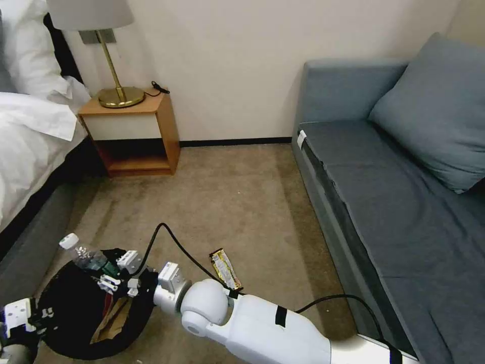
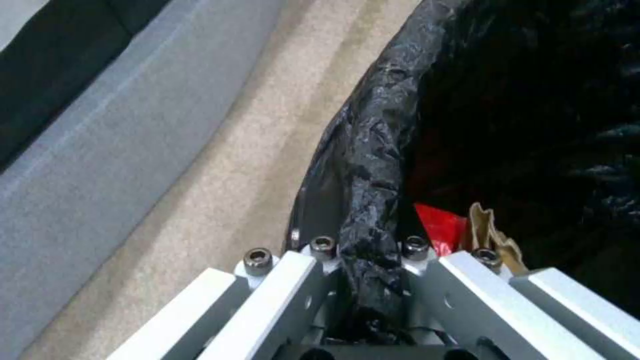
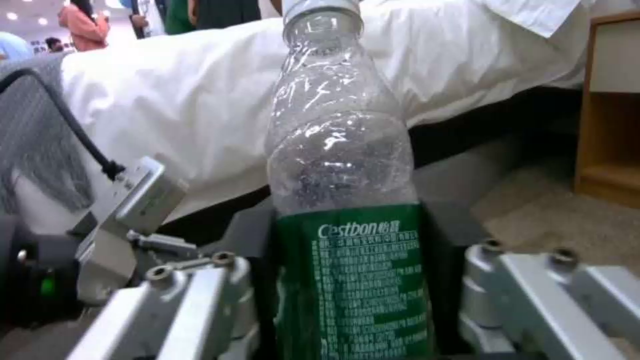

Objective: Pick up the trash bin, then pick up the garbage on the floor and place it into the trash bin.

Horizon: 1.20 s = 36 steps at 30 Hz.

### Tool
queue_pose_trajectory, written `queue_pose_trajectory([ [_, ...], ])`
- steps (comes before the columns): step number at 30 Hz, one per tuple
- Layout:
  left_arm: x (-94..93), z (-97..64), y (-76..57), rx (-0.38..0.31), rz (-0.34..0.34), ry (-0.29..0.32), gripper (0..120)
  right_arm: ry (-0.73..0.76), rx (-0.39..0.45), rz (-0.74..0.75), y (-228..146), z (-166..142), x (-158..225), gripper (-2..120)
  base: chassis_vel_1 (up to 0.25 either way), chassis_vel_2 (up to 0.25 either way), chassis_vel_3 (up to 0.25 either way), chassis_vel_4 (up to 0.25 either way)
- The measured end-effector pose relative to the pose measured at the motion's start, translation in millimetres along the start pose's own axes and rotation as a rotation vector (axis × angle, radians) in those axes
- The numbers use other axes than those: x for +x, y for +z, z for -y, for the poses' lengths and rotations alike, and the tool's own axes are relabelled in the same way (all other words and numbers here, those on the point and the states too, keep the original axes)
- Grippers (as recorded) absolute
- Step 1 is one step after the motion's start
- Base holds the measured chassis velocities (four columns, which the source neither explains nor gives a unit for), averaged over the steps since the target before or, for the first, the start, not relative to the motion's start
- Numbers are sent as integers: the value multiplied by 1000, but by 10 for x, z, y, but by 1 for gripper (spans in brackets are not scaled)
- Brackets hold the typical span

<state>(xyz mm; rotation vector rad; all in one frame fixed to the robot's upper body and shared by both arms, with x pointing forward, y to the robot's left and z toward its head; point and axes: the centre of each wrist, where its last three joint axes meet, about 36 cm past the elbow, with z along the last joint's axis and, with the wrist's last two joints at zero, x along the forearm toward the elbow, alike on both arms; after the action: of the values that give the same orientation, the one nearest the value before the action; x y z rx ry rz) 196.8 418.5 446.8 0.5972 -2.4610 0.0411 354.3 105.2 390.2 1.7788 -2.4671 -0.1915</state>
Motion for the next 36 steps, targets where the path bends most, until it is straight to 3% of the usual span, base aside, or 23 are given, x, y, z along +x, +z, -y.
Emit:
queue_pose_trajectory([
  [12, -6, 5, -9, 0, 3, 2, 3, 5, 26, -10, 40, -60, 3, 96, 0, 0, 0, 0],
  [15, -12, 1, -15, 0, 5, 2, 3, 27, 34, -13, 34, -36, 42, 99, 0, 0, 0, 0],
  [18, -28, -17, -13, 2, 4, -1, 3, 81, 95, -52, 43, 41, 191, 100, 0, 0, 0, 0],
  [22, -67, -38, -22, 3, 5, -3, 3, 234, 189, -62, 194, 290, 757, 100, 0, 0, 0, 0],
  [30, -106, -23, -59, 3, 13, 4, 3, 357, 213, -37, 287, 526, 1491, 100, 0, 0, 0, 0],
  [36, -121, -74, -66, 3, 11, -4, 3, 398, 226, -40, 357, 510, 1865, 100, 0, 0, 0, 0],
])
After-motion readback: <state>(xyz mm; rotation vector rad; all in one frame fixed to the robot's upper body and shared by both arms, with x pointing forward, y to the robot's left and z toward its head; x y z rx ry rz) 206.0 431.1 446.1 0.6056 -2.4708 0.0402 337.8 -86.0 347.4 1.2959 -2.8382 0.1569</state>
